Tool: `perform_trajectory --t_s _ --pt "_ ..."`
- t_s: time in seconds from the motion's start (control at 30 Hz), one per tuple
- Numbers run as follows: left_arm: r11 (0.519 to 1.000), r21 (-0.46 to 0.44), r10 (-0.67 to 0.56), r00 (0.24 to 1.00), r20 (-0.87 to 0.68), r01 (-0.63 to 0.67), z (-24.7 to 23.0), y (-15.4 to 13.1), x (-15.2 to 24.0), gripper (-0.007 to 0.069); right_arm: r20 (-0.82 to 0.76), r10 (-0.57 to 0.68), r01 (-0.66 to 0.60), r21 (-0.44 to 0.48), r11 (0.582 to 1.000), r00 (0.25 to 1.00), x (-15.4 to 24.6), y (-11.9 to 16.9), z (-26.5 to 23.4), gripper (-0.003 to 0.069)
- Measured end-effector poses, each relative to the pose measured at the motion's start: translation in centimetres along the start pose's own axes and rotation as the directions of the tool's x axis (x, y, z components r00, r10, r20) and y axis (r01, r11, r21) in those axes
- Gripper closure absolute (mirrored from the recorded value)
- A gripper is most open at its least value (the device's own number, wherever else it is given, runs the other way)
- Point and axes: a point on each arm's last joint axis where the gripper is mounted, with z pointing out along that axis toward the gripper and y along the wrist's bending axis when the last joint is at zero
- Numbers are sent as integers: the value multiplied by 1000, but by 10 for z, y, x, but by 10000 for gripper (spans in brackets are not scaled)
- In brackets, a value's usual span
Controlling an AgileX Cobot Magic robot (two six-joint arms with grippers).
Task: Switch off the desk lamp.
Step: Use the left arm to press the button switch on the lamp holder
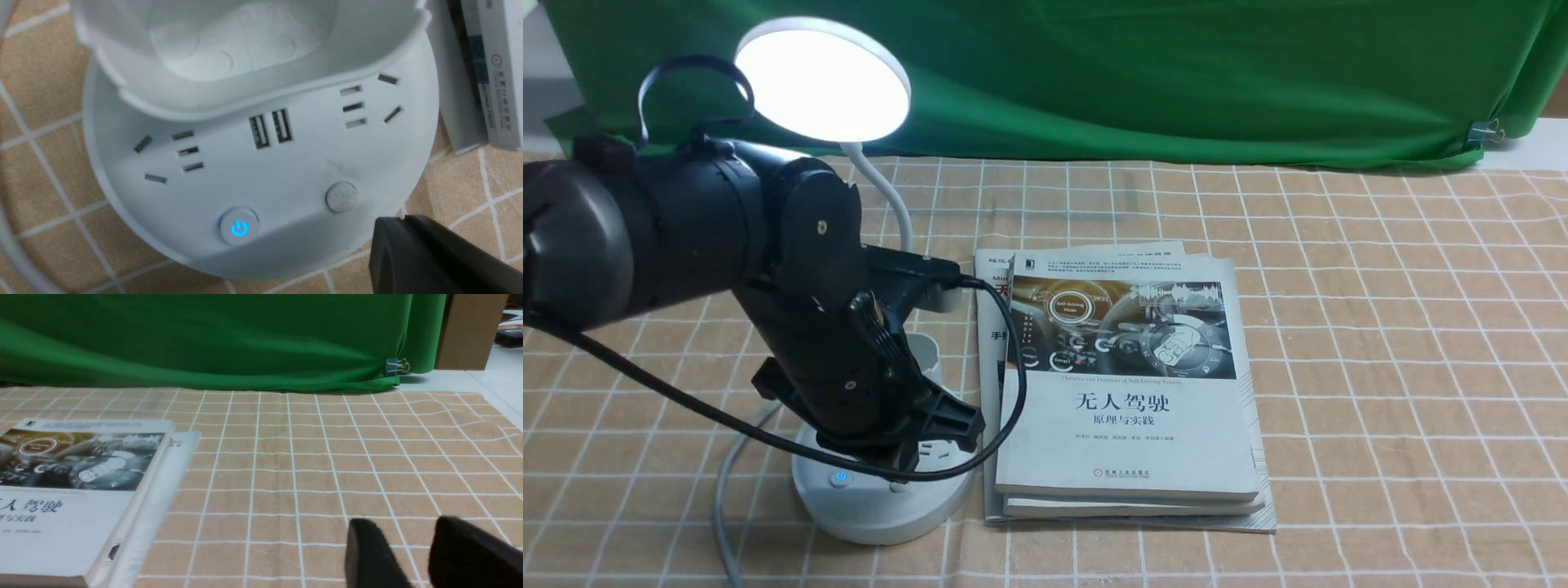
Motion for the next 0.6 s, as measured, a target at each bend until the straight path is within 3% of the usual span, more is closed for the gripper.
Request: perform_trajectory --t_s 0.6 --pt "1000 -2 -11 997 -78 11 29 3 -3 629 0 0 0 0 1000 1000 0 0 0 417"
